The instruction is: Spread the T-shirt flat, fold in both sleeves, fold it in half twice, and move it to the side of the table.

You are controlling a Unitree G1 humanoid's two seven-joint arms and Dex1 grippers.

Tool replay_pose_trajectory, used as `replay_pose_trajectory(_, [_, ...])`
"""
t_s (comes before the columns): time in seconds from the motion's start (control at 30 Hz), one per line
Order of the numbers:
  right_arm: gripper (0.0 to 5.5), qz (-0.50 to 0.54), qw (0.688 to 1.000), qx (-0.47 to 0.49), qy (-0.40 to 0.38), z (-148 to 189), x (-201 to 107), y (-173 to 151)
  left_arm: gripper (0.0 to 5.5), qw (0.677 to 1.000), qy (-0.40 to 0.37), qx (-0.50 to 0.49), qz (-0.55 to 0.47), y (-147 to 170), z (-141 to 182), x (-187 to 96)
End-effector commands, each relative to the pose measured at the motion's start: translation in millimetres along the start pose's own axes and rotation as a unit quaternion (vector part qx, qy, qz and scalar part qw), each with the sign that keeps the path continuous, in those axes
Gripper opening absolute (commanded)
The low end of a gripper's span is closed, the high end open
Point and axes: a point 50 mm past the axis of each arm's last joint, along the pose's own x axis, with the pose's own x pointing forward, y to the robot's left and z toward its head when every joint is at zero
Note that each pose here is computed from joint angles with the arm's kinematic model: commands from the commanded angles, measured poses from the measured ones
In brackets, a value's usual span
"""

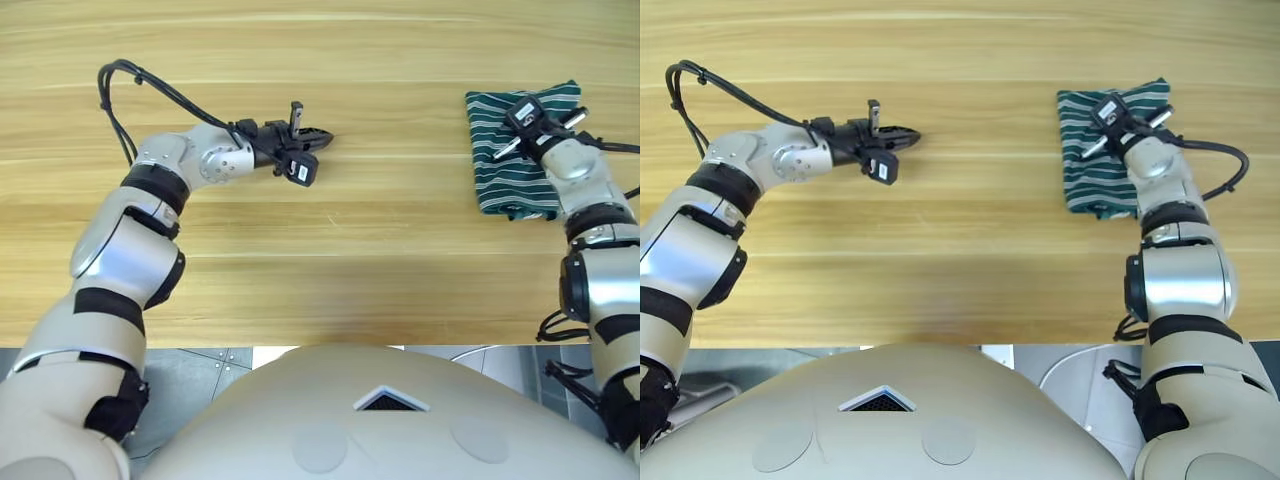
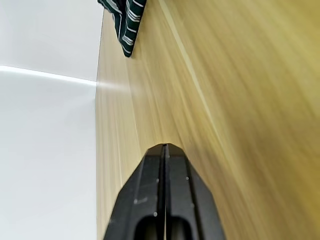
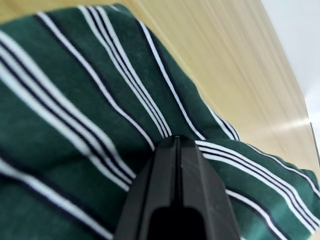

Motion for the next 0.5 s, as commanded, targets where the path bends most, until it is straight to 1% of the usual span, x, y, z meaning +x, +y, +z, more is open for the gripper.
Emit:
replay_pose_trajectory(0.03, [0.03,0.017,0.999,0.014,0.036,-20,-7,6,0.00,1.000,0.014,-0.018,0.015,-2,-4,-4])
replay_pose_trajectory(0.1, [0.03,0.001,1.000,0.019,0.002,-9,-6,-5,0.00,0.998,0.012,-0.042,0.039,2,-5,-6])
replay_pose_trajectory(0.13, [0.03,-0.009,0.999,0.026,-0.029,0,-6,-13,0.00,0.996,0.007,-0.061,0.059,7,-6,-9])
replay_pose_trajectory(0.2, [0.03,-0.033,0.994,0.036,-0.098,19,-9,-30,0.00,0.990,-0.007,-0.100,0.099,15,-6,-15])
replay_pose_trajectory(0.27, [0.03,-0.069,0.979,0.038,-0.187,45,-16,-51,0.00,0.974,-0.025,-0.150,0.168,30,-9,-24])
replay_pose_trajectory(0.3, [0.03,-0.090,0.966,0.029,-0.241,61,-24,-61,0.00,0.959,-0.038,-0.186,0.211,40,-11,-29])
replay_pose_trajectory(0.37, [0.03,-0.116,0.942,0.009,-0.315,86,-36,-70,0.00,0.923,-0.068,-0.253,0.281,56,-15,-40])
replay_pose_trajectory(0.43, [0.03,-0.120,0.926,-0.012,-0.358,107,-43,-68,0.00,0.882,-0.107,-0.320,0.330,65,-20,-48])
replay_pose_trajectory(0.5, [0.03,-0.099,0.919,-0.021,-0.382,124,-41,-54,0.00,0.836,-0.156,-0.378,0.365,69,-23,-53])
